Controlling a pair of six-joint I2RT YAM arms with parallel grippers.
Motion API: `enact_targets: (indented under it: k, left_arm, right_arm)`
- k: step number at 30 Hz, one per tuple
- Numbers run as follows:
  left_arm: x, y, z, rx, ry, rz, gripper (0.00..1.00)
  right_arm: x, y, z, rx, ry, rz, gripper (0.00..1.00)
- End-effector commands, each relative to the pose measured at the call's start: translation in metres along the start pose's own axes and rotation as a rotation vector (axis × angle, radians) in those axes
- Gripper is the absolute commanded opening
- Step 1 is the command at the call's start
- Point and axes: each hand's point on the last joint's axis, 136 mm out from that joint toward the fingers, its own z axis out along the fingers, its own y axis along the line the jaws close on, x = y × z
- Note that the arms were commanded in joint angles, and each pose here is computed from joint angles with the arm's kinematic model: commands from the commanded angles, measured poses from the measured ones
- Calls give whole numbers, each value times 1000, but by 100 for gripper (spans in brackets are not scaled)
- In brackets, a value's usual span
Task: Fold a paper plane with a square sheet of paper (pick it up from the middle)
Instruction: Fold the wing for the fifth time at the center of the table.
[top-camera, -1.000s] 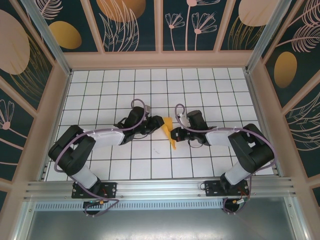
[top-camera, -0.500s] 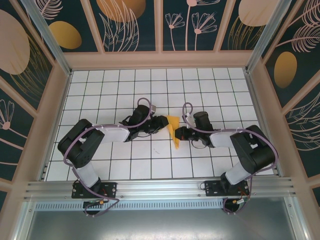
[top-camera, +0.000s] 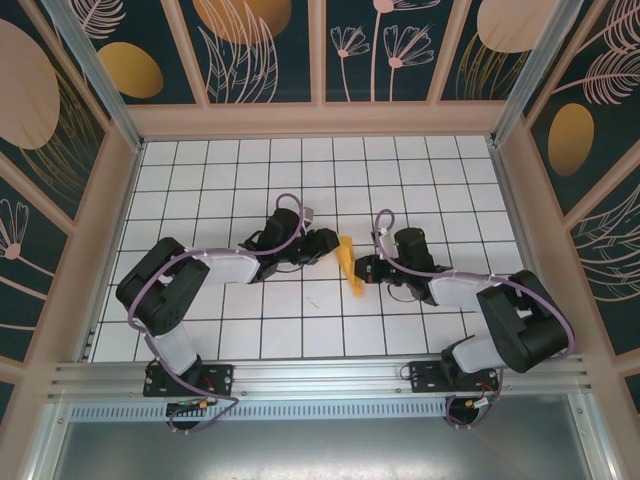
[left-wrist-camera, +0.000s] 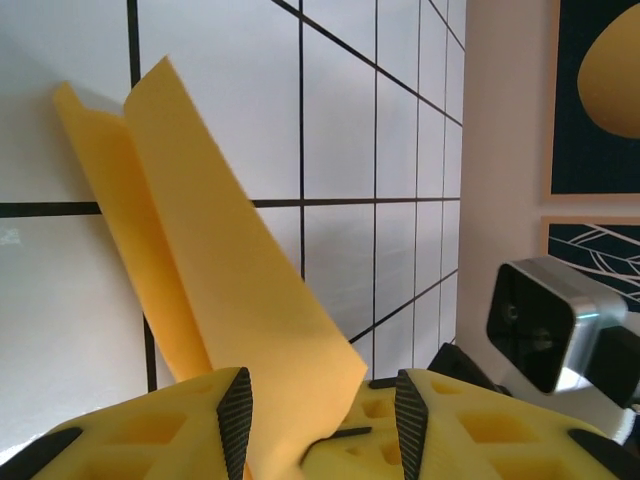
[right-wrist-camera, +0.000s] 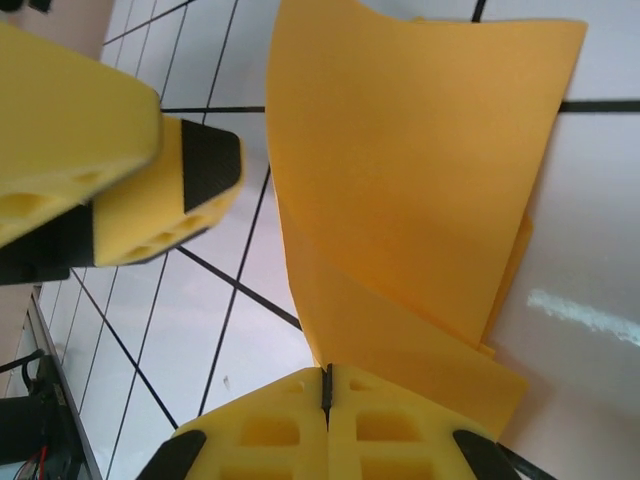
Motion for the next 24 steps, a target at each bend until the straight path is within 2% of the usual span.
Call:
enact_targets:
  k: [1, 8, 14, 18, 20, 22, 24]
  left_arm:
    - [0, -17, 8, 56, 35, 24, 45]
    - [10, -16, 22, 38, 96, 41, 45]
    - [24, -14, 37, 27, 163, 57, 44]
    - [11, -17, 30, 11, 80, 68, 42]
    - [1, -8, 25, -56, 17, 64, 50]
    - [-2, -6, 25, -65, 6, 48, 55]
    - [-5, -4, 27, -75, 0, 26, 55]
  right_arm:
    - [-2, -2, -3, 5, -45, 21, 7]
    - [1, -14, -9, 57, -87, 52, 7]
    - [1, -13, -10, 31, -91, 82, 7]
    - [2, -2, -12, -20, -78, 33, 10]
    - [5, -1, -11, -10, -52, 4, 10]
    - [6, -1, -11, -6, -44, -24, 10]
    - [5, 0, -11, 1, -41, -45, 11]
